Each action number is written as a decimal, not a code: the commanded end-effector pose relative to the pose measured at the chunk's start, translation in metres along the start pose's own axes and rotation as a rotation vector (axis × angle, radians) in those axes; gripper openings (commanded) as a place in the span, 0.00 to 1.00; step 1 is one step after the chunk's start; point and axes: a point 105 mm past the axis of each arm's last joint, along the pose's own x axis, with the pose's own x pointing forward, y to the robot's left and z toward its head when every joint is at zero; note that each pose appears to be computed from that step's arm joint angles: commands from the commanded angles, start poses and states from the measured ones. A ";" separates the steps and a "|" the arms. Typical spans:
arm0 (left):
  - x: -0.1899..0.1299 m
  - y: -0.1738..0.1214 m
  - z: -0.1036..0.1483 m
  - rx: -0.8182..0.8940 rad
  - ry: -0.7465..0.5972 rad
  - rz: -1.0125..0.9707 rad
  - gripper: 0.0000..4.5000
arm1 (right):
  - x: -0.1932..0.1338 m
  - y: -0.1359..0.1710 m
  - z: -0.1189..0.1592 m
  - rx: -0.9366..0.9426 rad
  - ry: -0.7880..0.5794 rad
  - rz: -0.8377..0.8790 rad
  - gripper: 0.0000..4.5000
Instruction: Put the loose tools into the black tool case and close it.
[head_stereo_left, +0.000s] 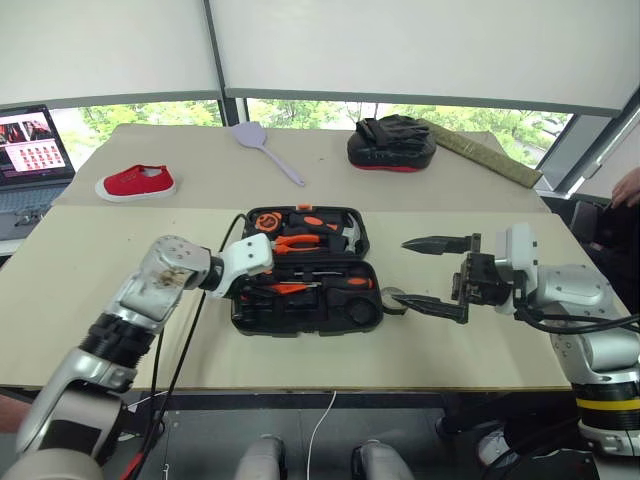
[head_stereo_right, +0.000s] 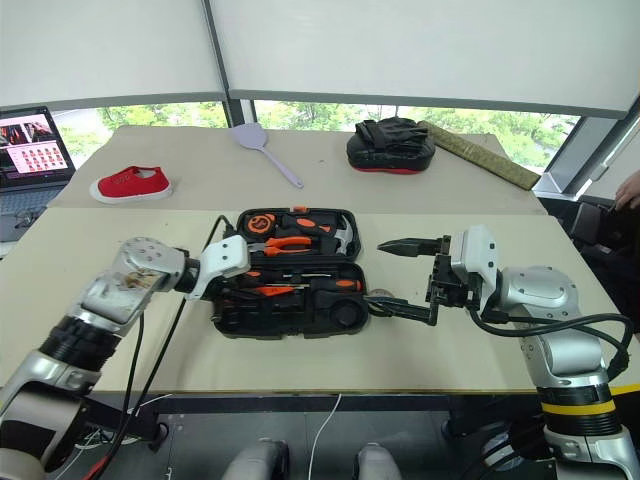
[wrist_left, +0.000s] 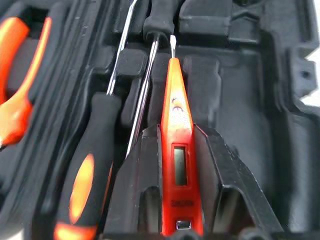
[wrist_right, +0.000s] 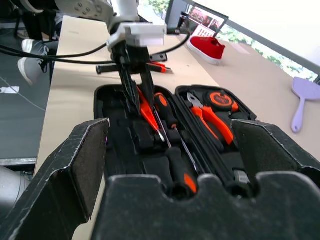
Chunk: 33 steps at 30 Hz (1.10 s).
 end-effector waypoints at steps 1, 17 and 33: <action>0.000 0.002 0.000 0.097 0.056 -0.012 0.10 | -0.002 0.000 0.012 -0.037 -0.021 -0.012 1.00; -0.007 -0.010 -0.024 0.100 0.183 -0.108 0.10 | -0.005 0.002 0.007 -0.014 -0.010 -0.027 1.00; -0.036 0.022 0.018 -0.026 -0.353 0.102 0.61 | -0.007 0.004 -0.003 0.021 -0.002 -0.024 1.00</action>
